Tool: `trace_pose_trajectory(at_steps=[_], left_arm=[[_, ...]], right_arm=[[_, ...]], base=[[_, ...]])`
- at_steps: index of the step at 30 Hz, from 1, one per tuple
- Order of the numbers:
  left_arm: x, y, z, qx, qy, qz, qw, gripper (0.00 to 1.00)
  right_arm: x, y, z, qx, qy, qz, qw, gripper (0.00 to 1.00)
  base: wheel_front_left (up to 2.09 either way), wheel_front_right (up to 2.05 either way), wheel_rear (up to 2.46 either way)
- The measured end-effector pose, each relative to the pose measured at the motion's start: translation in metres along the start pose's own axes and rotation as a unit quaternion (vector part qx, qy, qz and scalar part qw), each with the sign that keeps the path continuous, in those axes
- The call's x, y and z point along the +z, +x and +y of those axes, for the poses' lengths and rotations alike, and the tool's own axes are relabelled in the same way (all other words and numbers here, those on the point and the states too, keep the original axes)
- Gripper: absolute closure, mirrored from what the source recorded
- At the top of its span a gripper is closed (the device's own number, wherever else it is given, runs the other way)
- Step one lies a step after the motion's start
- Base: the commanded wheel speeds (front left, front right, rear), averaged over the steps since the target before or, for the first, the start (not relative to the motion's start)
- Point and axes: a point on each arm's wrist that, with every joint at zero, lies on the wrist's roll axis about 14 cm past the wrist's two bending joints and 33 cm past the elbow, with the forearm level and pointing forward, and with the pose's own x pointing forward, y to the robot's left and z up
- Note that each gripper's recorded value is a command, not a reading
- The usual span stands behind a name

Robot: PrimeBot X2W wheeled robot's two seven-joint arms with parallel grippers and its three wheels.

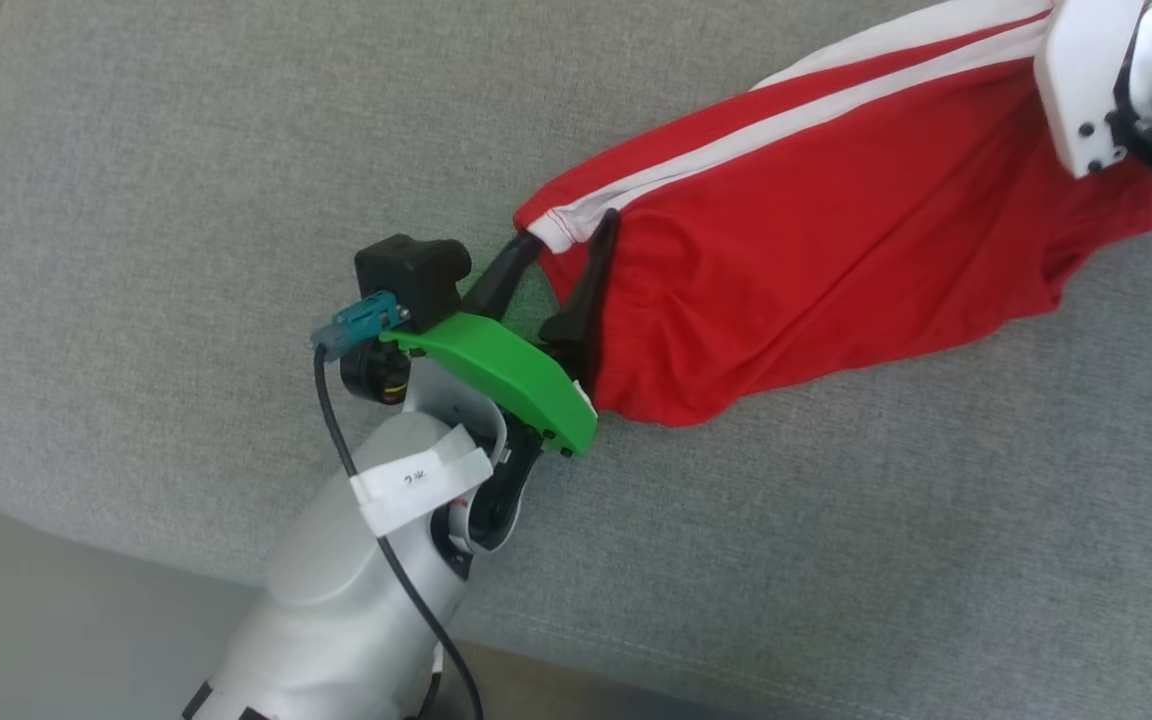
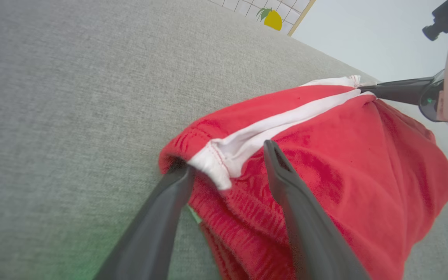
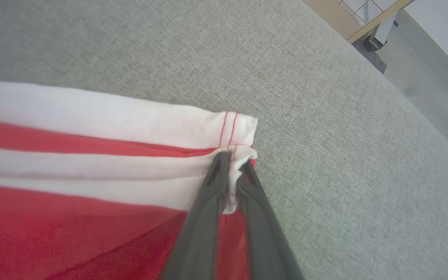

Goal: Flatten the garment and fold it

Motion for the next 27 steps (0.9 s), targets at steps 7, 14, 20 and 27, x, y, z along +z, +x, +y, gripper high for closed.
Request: trace_pose_trajectory(at_steps=[7,14,20,27], left_arm=[[0.019,-0.021,-0.005,-0.006,0.011,-0.045,0.999,0.00],[0.049,-0.052,-0.001,-0.001,0.062,-0.101,0.993,0.00],[0.112,-0.076,-0.013,0.005,0.132,-0.211,0.969,0.00],[0.130,-0.093,0.008,0.043,0.150,-0.255,0.954,0.00]], right_arm=[[-0.004,-0.024,0.006,0.011,0.033,-0.048,0.998,0.00],[0.002,-0.063,0.000,0.009,0.087,-0.127,0.988,0.00],[0.010,-0.088,-0.013,-0.008,0.181,-0.209,0.961,0.00],[-0.012,-0.072,-0.013,-0.029,0.261,-0.201,0.944,0.00]], base=[[0.00,0.00,0.00],[0.00,0.00,0.00],[0.00,0.00,0.00],[0.00,0.00,0.00]])
